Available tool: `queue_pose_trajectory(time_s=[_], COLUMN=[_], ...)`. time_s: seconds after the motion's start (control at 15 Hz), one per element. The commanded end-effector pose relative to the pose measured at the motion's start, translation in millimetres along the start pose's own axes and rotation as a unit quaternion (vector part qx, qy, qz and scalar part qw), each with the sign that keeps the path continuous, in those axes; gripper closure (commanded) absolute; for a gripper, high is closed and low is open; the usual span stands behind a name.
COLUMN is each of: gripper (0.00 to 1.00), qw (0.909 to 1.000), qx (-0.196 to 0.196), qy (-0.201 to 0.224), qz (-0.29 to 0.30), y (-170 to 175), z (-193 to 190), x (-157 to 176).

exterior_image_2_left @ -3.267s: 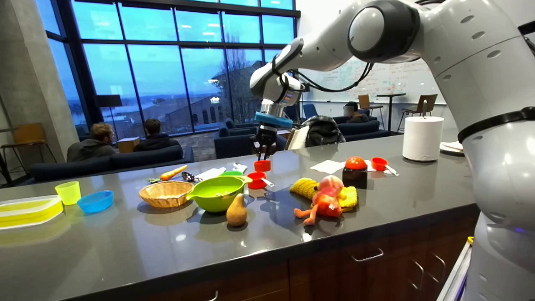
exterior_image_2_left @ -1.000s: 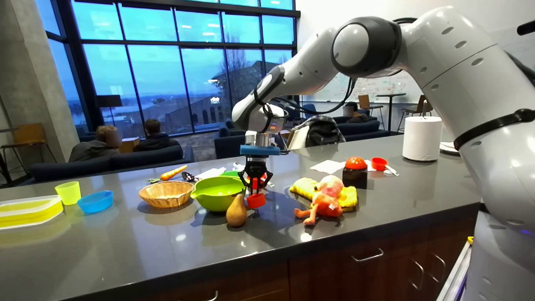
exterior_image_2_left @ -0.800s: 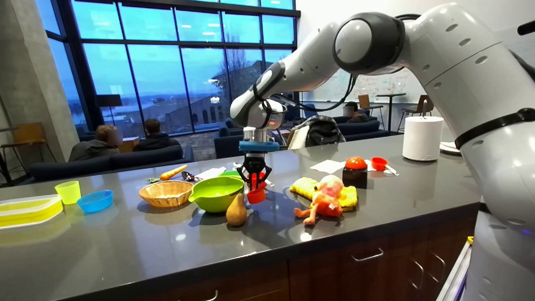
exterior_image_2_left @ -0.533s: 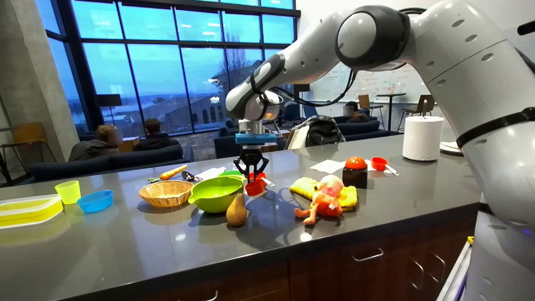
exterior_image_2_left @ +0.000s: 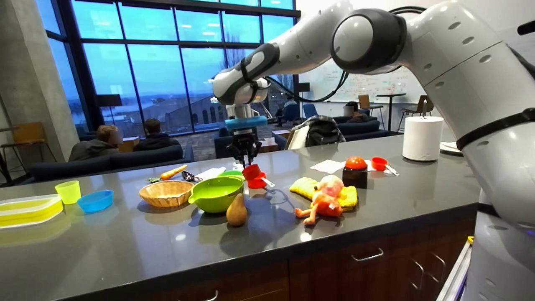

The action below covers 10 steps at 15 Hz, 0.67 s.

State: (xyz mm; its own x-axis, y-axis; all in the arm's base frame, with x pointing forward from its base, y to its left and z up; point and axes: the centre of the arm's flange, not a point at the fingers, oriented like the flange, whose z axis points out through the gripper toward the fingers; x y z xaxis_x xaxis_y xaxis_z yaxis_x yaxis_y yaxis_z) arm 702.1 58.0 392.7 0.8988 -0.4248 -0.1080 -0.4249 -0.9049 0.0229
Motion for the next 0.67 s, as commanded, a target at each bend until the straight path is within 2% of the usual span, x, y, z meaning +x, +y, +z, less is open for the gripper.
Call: queue_pose_trajectory(time_s=[0.0, 0.27, 0.6], gripper=[0.96, 0.96, 0.96], qw=[0.9993, 0.9950, 0.9803], qx=[-0.034, -0.076, -0.161], qy=[0.019, 0.058, 0.090], qz=[0.003, 0.029, 0.071], y=[-29.6, -49.4, -70.2], z=[-19.0, -21.6, -5.2], x=[31.0, 59.9, 78.1])
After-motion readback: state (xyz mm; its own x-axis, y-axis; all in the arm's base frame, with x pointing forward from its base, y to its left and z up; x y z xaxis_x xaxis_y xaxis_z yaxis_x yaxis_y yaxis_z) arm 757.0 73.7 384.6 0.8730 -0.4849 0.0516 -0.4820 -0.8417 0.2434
